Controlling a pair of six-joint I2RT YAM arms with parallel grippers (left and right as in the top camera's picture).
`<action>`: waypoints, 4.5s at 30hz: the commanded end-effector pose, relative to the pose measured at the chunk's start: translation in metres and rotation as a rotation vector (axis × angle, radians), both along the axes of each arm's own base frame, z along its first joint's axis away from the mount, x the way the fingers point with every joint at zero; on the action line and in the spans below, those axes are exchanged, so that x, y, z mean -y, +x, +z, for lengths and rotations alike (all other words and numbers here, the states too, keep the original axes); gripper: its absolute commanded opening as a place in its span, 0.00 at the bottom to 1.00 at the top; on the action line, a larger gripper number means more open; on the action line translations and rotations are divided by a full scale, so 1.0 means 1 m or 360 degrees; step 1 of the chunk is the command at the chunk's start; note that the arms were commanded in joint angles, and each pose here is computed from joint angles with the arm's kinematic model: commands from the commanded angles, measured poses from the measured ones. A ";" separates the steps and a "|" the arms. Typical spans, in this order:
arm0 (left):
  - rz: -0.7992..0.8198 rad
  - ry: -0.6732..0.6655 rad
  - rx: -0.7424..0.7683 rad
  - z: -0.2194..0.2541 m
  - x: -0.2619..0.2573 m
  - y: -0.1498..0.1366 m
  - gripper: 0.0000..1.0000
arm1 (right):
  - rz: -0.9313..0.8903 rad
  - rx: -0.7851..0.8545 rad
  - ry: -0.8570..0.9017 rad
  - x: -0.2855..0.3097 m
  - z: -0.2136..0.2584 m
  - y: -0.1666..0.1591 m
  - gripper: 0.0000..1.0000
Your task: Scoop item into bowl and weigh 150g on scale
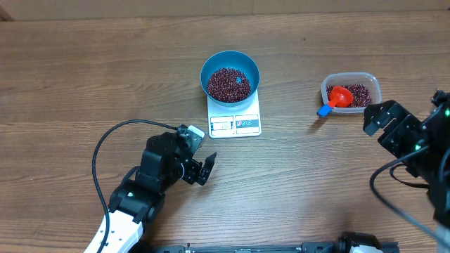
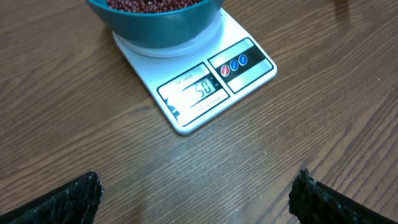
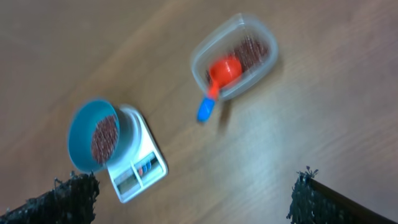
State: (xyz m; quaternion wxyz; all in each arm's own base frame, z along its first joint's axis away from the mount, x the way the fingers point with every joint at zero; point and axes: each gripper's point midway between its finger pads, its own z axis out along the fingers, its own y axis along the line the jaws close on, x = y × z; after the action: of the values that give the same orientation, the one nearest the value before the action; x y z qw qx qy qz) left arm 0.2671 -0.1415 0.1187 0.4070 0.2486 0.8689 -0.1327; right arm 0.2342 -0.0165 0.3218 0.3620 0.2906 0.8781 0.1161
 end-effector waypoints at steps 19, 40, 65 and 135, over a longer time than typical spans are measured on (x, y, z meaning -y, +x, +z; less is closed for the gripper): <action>-0.0010 -0.0004 -0.0017 -0.003 0.001 -0.002 0.99 | -0.0083 0.0865 -0.0205 0.009 -0.069 0.007 1.00; -0.0010 -0.0004 -0.0017 -0.003 0.001 -0.002 1.00 | 0.0058 0.1348 -0.0339 -0.009 -0.120 0.012 1.00; -0.0010 -0.0004 -0.0017 -0.003 0.001 -0.002 1.00 | 0.0095 0.1216 -0.0357 -0.010 -0.151 0.012 1.00; 0.0754 -0.0199 0.1148 0.064 -0.136 -0.021 0.99 | 0.0095 0.1216 -0.0357 -0.010 -0.151 0.012 1.00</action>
State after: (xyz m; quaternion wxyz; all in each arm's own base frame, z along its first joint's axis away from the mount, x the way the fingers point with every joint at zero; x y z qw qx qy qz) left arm 0.2463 -0.0101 0.1920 0.7251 0.0551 0.6864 -0.0021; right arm 0.2464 -0.0076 0.1727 0.6869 0.1622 0.6964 0.1299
